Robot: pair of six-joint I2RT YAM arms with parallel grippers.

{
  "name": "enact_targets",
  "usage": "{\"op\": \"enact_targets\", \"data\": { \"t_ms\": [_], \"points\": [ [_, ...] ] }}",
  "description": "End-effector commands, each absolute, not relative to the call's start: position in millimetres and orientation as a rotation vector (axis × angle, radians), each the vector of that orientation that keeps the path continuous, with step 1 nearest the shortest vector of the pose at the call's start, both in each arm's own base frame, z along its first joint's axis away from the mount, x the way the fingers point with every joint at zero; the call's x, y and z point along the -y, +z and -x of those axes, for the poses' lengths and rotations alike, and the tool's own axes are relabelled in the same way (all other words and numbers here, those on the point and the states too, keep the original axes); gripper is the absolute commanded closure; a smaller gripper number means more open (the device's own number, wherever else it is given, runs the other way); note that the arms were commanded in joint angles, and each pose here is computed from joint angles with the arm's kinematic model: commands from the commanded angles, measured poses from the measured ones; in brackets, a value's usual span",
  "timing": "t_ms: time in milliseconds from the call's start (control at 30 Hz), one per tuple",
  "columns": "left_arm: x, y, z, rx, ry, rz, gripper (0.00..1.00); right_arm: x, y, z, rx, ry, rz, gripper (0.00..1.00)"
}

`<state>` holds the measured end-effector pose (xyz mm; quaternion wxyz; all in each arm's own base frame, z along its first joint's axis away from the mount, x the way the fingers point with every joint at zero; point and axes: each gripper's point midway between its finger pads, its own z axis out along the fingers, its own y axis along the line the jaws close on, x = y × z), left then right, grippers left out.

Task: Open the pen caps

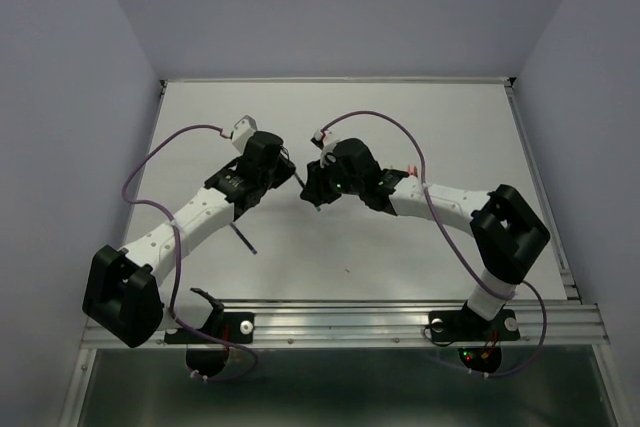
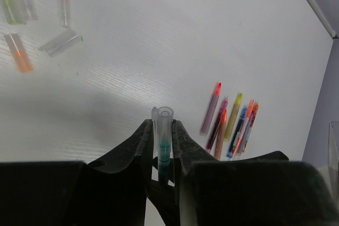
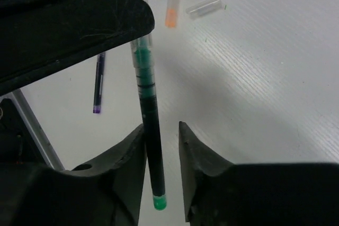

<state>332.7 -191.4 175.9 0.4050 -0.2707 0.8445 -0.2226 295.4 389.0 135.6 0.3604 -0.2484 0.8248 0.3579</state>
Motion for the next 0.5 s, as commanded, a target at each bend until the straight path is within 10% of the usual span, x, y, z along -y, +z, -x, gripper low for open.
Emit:
{"op": "enact_targets", "data": {
  "t_ms": [0, 133, 467],
  "points": [
    [194.7, 203.1, -344.7, -2.042, -0.598, 0.700, 1.00, -402.1, 160.1, -302.6, -2.045, 0.921, 0.649, 0.71],
    [188.2, 200.8, -358.5, -1.980, -0.553, 0.717, 1.00, -402.3, 159.1, -297.0, -2.038, 0.938, 0.686, 0.99],
    [213.3, 206.8, -386.2, -2.025, -0.568, 0.595, 0.90, -384.3, 162.5, -302.6, -2.043, 0.853, 0.601, 0.99]
  ]
}}
